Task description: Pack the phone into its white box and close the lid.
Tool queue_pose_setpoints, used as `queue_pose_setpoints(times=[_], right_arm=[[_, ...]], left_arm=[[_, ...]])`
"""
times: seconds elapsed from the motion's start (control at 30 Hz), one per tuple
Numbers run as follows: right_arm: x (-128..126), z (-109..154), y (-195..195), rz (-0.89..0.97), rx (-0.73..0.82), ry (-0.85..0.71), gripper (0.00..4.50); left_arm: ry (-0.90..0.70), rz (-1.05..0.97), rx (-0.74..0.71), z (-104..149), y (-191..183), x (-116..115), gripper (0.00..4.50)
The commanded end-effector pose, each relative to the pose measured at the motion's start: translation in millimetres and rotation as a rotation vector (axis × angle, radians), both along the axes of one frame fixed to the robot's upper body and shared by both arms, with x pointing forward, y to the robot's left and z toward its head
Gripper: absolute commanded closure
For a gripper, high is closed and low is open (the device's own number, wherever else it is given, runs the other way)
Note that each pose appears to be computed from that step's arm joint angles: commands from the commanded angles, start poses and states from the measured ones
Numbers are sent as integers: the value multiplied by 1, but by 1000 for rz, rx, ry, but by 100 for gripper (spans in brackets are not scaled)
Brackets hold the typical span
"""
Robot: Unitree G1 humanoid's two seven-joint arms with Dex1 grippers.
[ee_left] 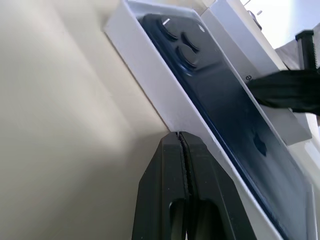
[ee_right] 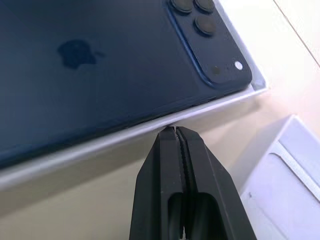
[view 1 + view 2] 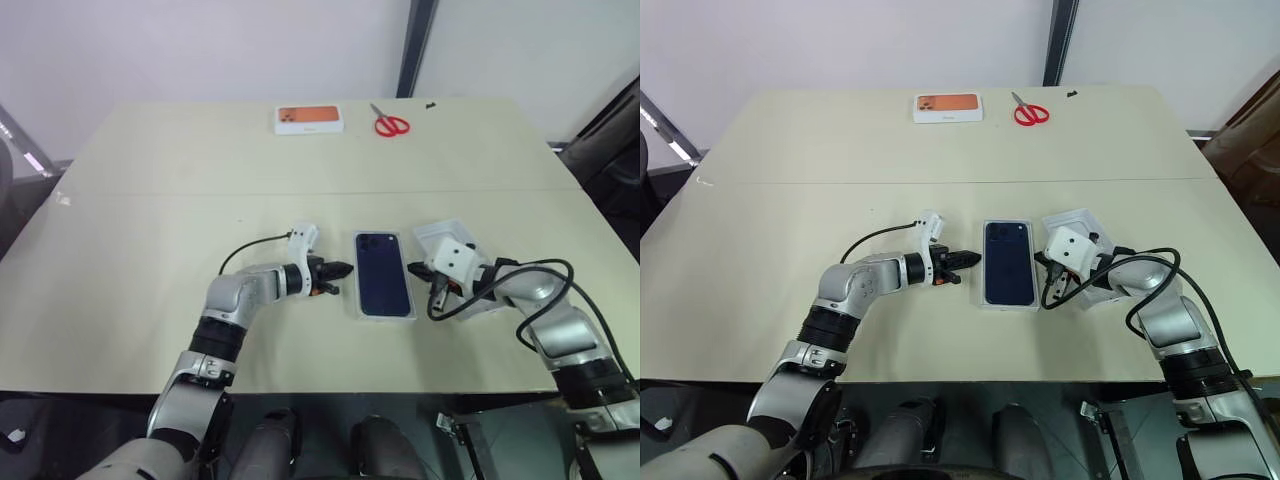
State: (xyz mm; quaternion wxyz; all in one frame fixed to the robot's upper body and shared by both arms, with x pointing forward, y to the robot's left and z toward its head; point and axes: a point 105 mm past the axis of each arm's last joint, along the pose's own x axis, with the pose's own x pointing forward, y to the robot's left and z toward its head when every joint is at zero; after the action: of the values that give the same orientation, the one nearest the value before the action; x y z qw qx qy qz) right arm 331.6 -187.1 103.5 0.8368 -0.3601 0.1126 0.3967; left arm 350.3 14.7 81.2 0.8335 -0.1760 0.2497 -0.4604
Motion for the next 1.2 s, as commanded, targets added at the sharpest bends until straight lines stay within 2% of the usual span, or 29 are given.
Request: queue_pose_setpoints(times=[0.03, 0.2, 0.43, 0.57, 0.6, 0.67, 0.87, 1.0, 1.2], right_arm=[[3, 12, 10, 41, -8, -73, 445], [9, 20, 9, 41, -2, -102, 445], [2, 24, -3, 34, -27, -58, 445], [3, 47, -11, -48, 92, -32, 445], [4, 52, -11, -66, 126, -33, 392], [4, 62, -10, -111, 224, -25, 316], [3, 53, -18, -270, 294, 13, 6], [-12, 47, -26, -331, 235, -39, 6], [-37, 29, -38, -453, 195, 81, 6]], left_arm=[[-32, -38, -15, 7, -6, -5, 443], [-39, -6, -10, 8, 5, -2, 443], [-114, 102, 16, 21, 39, 18, 443], [-166, 61, -36, 39, 55, 11, 443], [-194, 48, -29, 42, 57, 9, 391], [-264, 25, 4, 48, 66, 5, 317], [-442, -58, 26, 60, 83, -10, 14], [-555, -108, 68, 58, 99, -23, 14], [-674, -173, 117, 56, 113, -41, 14]])
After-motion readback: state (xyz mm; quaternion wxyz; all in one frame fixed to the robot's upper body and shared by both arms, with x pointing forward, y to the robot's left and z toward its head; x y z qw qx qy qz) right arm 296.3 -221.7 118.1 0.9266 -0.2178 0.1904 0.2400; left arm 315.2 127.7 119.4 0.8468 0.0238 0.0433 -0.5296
